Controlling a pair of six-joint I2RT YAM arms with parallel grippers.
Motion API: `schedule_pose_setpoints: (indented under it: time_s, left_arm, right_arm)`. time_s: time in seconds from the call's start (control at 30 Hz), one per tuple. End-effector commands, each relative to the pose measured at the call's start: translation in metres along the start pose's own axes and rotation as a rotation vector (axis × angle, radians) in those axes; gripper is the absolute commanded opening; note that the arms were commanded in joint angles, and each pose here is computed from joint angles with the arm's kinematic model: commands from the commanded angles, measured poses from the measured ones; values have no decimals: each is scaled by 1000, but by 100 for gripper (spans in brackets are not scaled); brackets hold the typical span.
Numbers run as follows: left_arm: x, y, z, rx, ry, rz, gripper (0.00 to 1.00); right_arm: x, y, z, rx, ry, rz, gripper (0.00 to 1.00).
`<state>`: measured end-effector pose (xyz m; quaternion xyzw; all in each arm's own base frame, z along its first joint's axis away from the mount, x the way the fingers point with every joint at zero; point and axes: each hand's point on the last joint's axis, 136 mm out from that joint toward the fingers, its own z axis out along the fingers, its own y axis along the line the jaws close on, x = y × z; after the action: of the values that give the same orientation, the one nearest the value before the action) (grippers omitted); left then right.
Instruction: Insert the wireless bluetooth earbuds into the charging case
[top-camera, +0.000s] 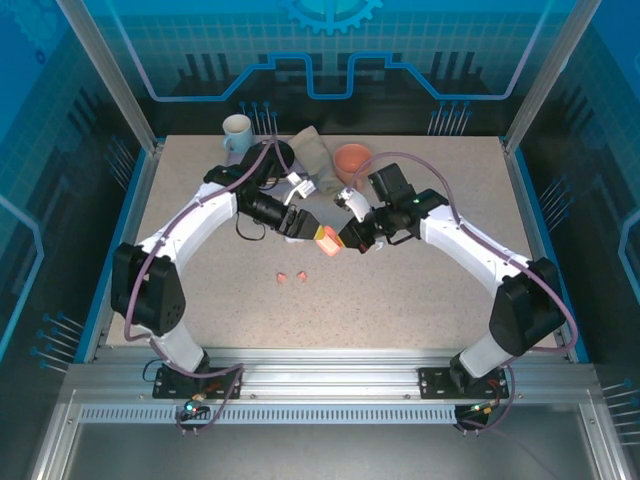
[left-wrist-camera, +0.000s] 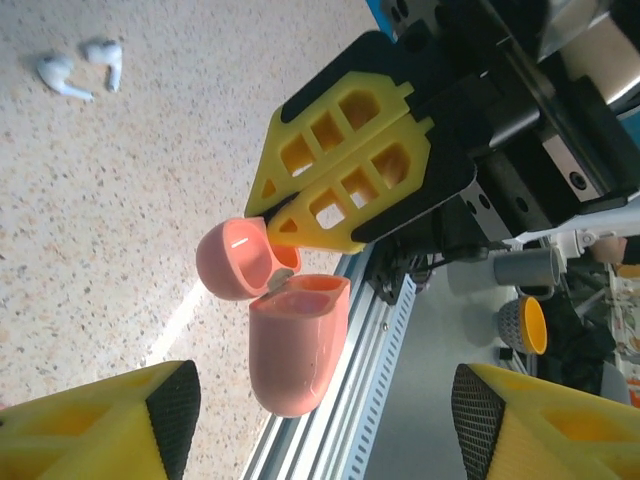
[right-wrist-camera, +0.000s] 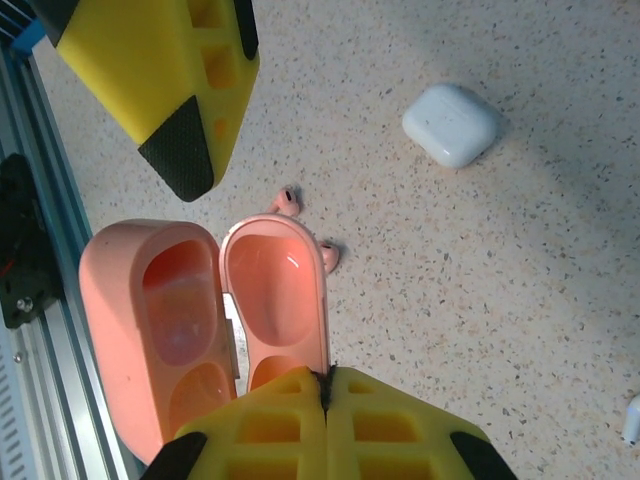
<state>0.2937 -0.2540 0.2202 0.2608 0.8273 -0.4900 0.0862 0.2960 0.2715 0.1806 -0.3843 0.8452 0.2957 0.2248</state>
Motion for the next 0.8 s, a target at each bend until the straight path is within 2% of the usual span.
schedule_pose_setpoints:
  time_s: [0.0, 0.2, 0.4, 0.77]
  left_arm:
    - [4, 1, 2, 42, 36, -17, 70]
    - [4, 14, 9, 32, 51, -41, 66]
    - [5, 14, 11, 50, 55, -45, 56]
    - [12, 9, 14, 108, 78, -70, 54]
  right_arm:
    - [-4, 7, 2, -3, 21, -54, 0]
    - [-6, 11, 6, 1, 29, -75, 0]
    - [-4, 11, 6, 7, 34, -78, 0]
    - [-8, 11, 5, 10, 31, -90, 0]
